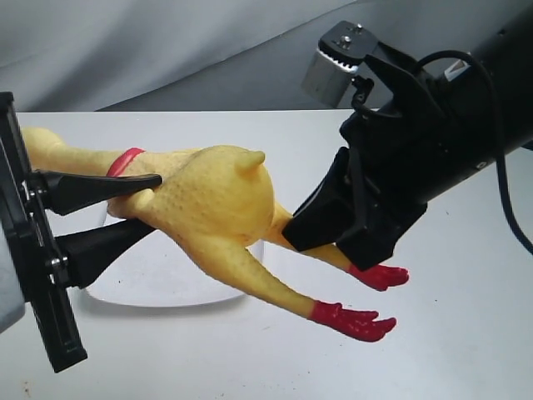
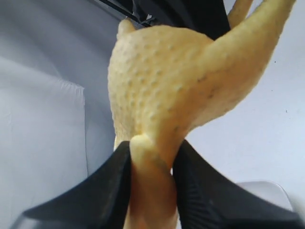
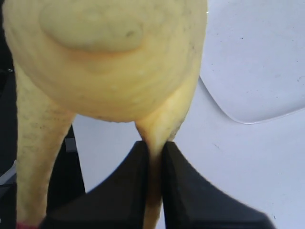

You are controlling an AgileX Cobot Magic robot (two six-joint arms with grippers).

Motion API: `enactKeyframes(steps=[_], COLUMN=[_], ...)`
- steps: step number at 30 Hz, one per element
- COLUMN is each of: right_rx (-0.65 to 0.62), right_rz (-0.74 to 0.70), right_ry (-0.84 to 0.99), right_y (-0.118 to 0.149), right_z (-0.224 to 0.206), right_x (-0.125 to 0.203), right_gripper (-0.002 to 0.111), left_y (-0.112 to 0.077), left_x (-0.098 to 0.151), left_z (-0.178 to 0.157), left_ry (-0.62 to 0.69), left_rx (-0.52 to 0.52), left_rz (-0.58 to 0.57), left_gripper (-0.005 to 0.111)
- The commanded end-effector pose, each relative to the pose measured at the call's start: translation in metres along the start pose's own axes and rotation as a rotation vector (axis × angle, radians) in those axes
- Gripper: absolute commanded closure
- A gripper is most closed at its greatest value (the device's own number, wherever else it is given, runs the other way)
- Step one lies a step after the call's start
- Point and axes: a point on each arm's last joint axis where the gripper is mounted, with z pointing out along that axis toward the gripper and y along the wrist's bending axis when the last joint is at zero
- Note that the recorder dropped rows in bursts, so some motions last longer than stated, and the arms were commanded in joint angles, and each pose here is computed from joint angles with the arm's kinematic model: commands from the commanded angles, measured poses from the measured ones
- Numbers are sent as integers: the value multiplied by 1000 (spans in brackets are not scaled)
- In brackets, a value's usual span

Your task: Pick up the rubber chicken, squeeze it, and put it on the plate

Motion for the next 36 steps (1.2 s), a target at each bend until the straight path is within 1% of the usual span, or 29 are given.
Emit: enactKeyframes(steps=[1,2,4,6,9,12,14,15,17,19,20,21,22,24,25,26,27,29,33,36], right_rx=[28,40,66,93,139,205,263,288,328,366,382,402,405,386,337,316,295,275,251,258], right_rz=[-13,-14,-18,-30,-32,-5,13,17,9,-3,-5,-9,-14,-30,-51,-53,-33,-15,6,8], right_ry=[-47,-57,-80,-102,-129,-153,-171,-180,-192,-208,-217,-228,-230,-221,-206,-200,-177,-127,-83,-81], right_y=[-1,-2,-4,-7,-16,-35,-51,-59,-73,-85,-92,-104,-109,-117,-122,-124,-130,-137,-142,-143], right_z=[-3,-3,-3,-3,2,17,30,37,50,63,70,85,93,109,128,136,151,169,185,186], right_x=[-5,-6,-8,-10,-14,-17,-19,-19,-19,-19,-19,-17,-15,-10,-3,0,8,20,33,34], right_gripper=[108,108,108,108,108,108,108,108,108,108,108,108,108,108,108,108,108,108,108,108], left_y=[1,2,4,9,22,37,44,47,48,48,48,47,46,44,44,44,44,44,44,43], left_x=[2,2,1,-2,-12,-26,-35,-38,-42,-44,-44,-42,-41,-40,-40,-40,-40,-40,-40,-38], left_z=[1,1,1,-2,-13,-32,-50,-59,-75,-87,-92,-100,-104,-109,-113,-113,-114,-114,-114,-113], left_ry=[25,21,14,-4,-54,-145,-214,-241,-268,-261,-247,-218,-202,-175,-172,-173,-175,-174,-174,-152], left_rx=[-10,-15,-38,-83,-160,-278,-353,-391,-448,-484,-501,-525,-537,-555,-564,-565,-567,-567,-567,-567], left_rz=[-59,-74,-132,-197,-240,-395,-497,-538,-577,-586,-587,-592,-593,-600,-601,-599,-599,-597,-597,-604], left_gripper=[56,47,39,39,41,43,43,43,44,48,51,60,66,76,87,91,100,107,106,106])
